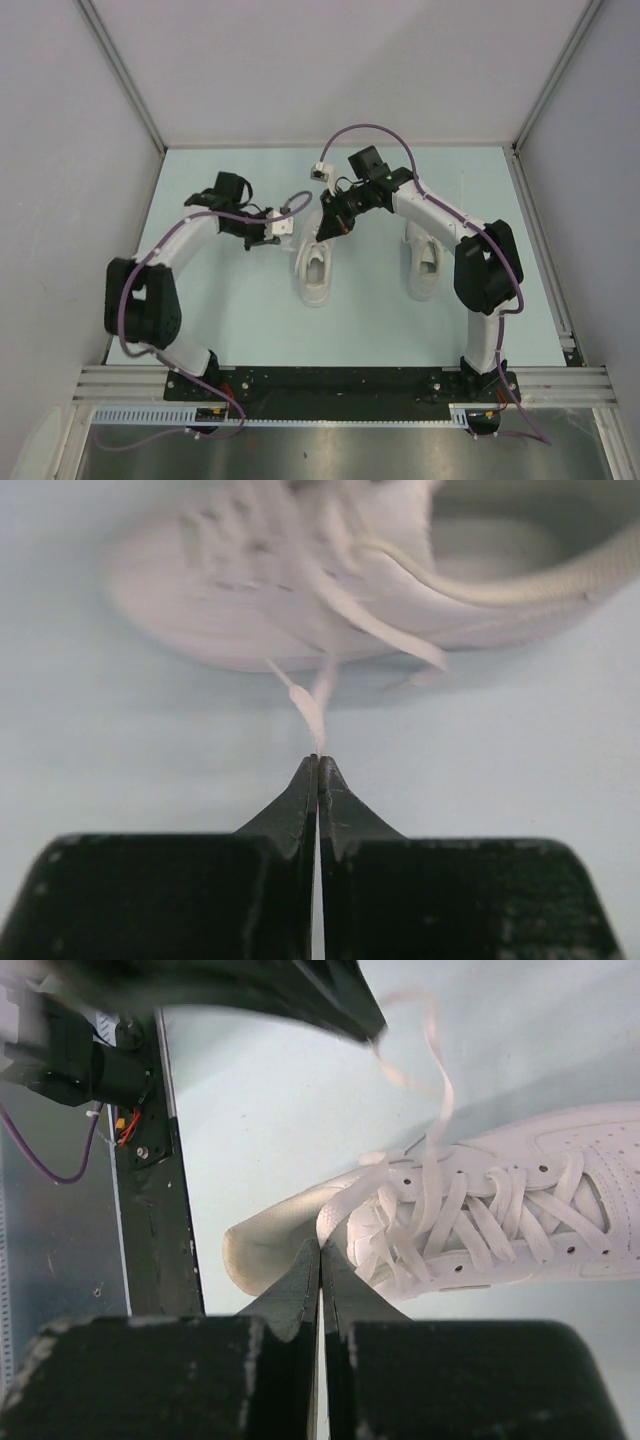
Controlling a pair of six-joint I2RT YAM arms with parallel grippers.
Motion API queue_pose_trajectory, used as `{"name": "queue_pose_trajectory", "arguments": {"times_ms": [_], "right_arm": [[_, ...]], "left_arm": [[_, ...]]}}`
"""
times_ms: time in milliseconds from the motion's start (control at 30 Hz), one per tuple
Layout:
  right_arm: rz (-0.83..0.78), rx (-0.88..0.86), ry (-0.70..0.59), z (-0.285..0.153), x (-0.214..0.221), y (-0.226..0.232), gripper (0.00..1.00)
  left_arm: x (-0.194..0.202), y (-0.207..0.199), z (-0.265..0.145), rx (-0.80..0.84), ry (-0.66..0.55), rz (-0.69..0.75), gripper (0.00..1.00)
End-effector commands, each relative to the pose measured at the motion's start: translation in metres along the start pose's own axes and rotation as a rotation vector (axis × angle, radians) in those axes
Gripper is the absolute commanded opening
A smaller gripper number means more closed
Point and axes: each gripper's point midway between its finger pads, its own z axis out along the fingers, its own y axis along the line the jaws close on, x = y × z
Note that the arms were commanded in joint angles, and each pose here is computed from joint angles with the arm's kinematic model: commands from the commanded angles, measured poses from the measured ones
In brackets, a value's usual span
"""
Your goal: Tie the shoes
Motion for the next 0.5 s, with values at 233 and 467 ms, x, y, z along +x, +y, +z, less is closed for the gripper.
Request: {"name": "queue_pose_trajectory", "arguments": {"times_ms": [233,467], "right_arm": [[-0.022,0.039,-0.065,-0.002,-0.021,-0.004,0.0],[-0.002,0.048,-0.09,0.0,-0.026,-0.009,0.0]], "left_arm": [[-0.147,-0.006,-0.1,-0.206,-0.381,0.034,0.0],[-0.202,-0.069,-0.099,-0.076,-0.498,0.063,0.0]]}}
